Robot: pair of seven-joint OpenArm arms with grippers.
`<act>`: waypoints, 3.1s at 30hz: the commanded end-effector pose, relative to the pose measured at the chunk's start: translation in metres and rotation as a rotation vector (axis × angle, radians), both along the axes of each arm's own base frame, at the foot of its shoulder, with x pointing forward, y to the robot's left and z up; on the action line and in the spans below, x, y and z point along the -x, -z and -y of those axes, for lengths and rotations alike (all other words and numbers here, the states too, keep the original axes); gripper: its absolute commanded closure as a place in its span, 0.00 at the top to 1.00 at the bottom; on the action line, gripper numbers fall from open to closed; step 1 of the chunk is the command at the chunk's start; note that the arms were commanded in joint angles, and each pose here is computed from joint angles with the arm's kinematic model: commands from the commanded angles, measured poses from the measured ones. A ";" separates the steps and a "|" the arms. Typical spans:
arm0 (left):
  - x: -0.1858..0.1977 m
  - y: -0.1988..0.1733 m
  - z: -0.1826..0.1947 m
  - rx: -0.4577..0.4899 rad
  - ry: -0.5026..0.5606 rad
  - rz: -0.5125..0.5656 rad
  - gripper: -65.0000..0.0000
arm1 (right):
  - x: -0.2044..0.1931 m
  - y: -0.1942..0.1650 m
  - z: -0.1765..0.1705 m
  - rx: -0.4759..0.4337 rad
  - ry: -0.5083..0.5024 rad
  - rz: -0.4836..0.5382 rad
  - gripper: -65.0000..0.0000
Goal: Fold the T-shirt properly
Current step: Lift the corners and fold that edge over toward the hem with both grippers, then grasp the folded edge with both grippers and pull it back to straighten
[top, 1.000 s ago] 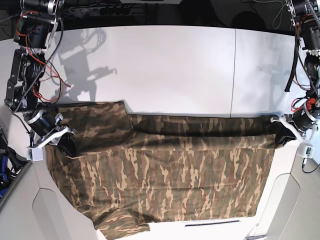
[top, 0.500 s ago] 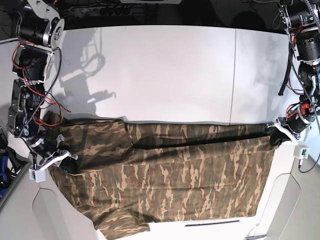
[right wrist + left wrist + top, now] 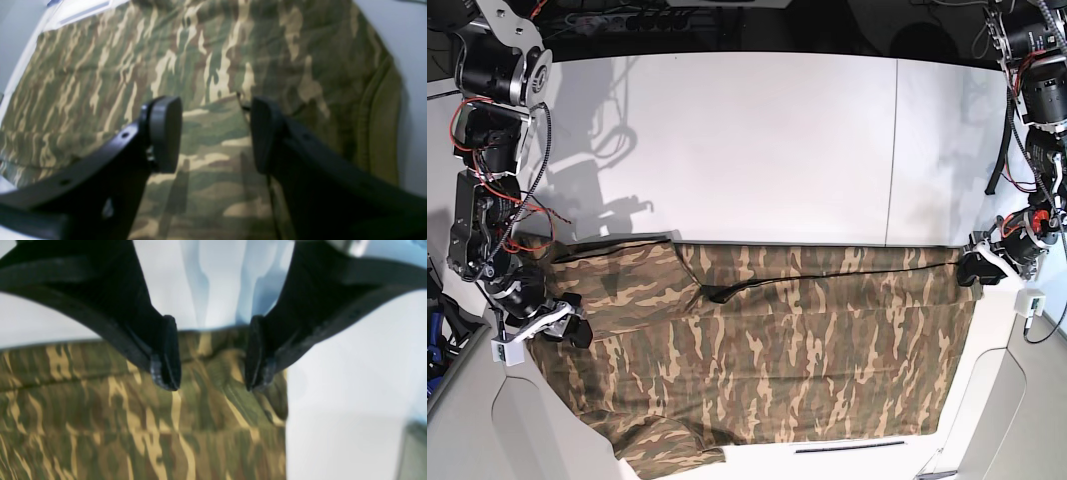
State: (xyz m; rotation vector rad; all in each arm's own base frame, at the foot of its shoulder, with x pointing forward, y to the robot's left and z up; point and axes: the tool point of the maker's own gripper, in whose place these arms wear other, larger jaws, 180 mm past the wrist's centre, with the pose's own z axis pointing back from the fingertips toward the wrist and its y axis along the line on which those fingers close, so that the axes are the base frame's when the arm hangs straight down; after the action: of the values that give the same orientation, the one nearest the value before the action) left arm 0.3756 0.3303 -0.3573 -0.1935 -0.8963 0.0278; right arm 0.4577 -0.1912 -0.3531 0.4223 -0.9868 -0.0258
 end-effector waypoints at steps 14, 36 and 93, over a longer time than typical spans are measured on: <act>0.019 -0.052 -0.034 0.180 -0.083 0.154 0.52 | 0.012 -0.064 0.101 -0.019 0.190 0.048 0.50; 0.035 0.025 -0.066 0.217 -0.326 0.089 0.72 | 0.108 0.045 0.113 -0.130 0.362 -0.080 0.67; 0.161 -0.044 -0.009 0.011 -0.011 0.009 0.00 | 0.226 0.019 0.045 0.034 0.057 -0.174 0.00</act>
State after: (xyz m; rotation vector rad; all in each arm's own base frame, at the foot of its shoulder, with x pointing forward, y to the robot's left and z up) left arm 0.2050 0.3351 -0.3319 -0.2112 -0.8469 0.0725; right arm 0.2237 -0.2311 -0.3865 0.3574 -0.7724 -0.1071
